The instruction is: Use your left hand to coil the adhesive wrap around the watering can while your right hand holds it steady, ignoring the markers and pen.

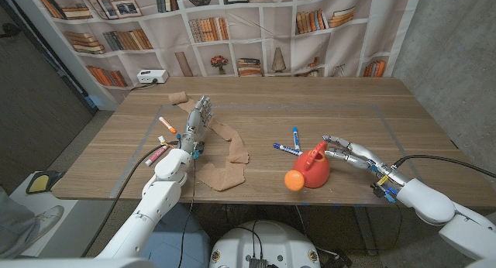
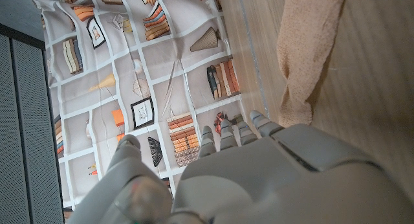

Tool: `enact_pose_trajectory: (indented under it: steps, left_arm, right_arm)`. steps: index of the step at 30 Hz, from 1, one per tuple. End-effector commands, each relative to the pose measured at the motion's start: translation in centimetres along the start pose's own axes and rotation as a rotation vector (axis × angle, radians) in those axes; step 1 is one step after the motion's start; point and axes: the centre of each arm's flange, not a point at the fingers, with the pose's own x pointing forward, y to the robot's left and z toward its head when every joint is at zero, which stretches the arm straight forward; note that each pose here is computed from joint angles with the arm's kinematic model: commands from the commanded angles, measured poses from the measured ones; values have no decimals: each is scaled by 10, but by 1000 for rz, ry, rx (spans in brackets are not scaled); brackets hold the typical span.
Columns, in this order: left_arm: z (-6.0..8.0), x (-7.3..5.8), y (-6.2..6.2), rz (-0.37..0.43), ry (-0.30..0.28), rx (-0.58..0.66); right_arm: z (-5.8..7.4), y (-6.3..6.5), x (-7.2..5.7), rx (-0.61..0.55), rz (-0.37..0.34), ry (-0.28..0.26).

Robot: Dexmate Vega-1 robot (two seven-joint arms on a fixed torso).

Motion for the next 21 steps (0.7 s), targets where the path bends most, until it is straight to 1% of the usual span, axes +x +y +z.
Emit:
enact_pose_trajectory:
  steps: [1, 9, 21]
  left_arm:
    - [-1, -2, 1, 2, 3, -4]
    - [-3, 0, 2, -1, 9, -8]
    - [-7, 2, 1, -4, 16, -15]
  right_arm:
    - [2, 5, 6, 10, 0, -13]
    - [2, 11, 10, 34, -5, -20]
    - [3, 19, 16, 75, 9, -35]
